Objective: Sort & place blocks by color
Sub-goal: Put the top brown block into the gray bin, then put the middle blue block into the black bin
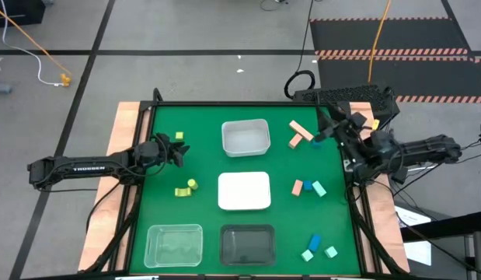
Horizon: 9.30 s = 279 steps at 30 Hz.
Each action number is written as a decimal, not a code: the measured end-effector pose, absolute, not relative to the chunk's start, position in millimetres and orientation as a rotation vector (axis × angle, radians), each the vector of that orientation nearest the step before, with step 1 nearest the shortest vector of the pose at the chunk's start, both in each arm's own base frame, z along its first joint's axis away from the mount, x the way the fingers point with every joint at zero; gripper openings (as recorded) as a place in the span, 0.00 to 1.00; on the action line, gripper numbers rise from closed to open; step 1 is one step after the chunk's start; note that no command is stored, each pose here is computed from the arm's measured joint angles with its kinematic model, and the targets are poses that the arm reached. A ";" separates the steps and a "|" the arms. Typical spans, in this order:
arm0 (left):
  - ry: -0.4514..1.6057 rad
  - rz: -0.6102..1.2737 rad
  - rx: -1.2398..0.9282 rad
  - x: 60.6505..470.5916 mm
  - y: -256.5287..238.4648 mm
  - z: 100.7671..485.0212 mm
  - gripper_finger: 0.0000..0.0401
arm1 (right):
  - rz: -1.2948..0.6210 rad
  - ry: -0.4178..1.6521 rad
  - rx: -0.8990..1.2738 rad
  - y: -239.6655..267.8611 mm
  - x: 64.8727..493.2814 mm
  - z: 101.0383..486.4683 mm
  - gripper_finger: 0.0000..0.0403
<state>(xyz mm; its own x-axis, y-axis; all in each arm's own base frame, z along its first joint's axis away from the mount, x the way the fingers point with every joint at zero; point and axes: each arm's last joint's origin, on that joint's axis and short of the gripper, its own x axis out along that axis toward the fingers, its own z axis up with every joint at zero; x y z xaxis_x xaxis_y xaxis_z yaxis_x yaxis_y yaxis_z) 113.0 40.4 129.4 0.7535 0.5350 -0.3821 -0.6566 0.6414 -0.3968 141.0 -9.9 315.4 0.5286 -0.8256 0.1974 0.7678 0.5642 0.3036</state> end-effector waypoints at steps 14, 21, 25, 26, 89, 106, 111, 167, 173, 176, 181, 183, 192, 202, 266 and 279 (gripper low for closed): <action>0.239 0.686 -0.545 113.0 40.4 129.4 0.44 | -1.206 -0.155 0.064 -10.8 175.5 339.9 0.55; 0.239 0.687 -0.546 113.0 40.5 129.5 0.44 | -0.982 -0.259 0.083 -16.5 194.1 338.6 0.55; 0.238 0.687 -0.545 113.0 40.5 129.6 0.44 | -0.711 -0.291 0.068 -19.8 206.0 335.9 0.55; 0.239 0.687 -0.546 113.0 40.5 129.5 0.44 | -0.654 -0.315 0.072 -21.6 207.9 336.8 0.55; 0.239 0.686 -0.544 113.0 40.5 129.6 0.44 | -1.077 0.992 0.700 -125.3 162.7 193.2 0.55; 0.239 0.687 -0.544 113.0 40.5 129.5 0.44 | -0.955 1.104 0.684 -161.4 161.2 147.0 0.55; 0.240 0.686 -0.544 113.0 40.5 129.4 0.44 | -0.933 1.171 0.682 -164.9 165.0 132.3 0.54; 0.239 0.687 -0.545 113.0 40.4 129.4 0.44 | -0.289 -0.189 0.409 -71.8 239.9 294.4 0.28; 0.239 0.687 -0.545 113.0 40.5 129.5 0.44 | -0.296 -0.127 0.425 -55.7 272.6 264.1 0.28; 0.239 0.686 -0.544 113.0 40.4 129.5 0.44 | -0.320 -0.074 0.429 -50.8 284.7 246.3 0.28; 0.240 0.686 -0.544 113.0 40.4 129.4 0.44 | -0.368 0.006 0.426 -48.3 296.4 222.3 0.28; 0.239 0.687 -0.545 113.0 40.5 129.5 0.44 | -0.374 0.029 0.429 -48.8 299.3 215.3 0.29; 0.239 0.686 -0.545 113.0 40.4 129.4 0.44 | -0.441 0.115 0.533 -58.8 304.4 190.1 0.38; 0.239 0.686 -0.544 113.1 40.4 129.5 0.44 | -0.482 0.128 0.546 -63.7 304.1 185.1 0.39; 0.238 0.686 -0.544 113.1 40.4 129.5 0.44 | -0.960 1.224 1.116 32.8 184.1 168.6 0.66; 0.237 0.686 -0.546 113.1 40.5 129.6 0.44 | -1.048 1.304 1.001 35.1 192.3 145.7 0.62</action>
<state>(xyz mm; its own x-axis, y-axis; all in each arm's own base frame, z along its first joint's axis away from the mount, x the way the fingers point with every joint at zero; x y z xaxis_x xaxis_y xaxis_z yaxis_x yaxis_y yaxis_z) 113.1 40.5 129.6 0.7541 0.5355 -0.3802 -0.6560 0.6413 -0.3980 192.3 35.1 145.7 -0.0084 -0.0290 -0.9995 0.9699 0.2430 -0.0152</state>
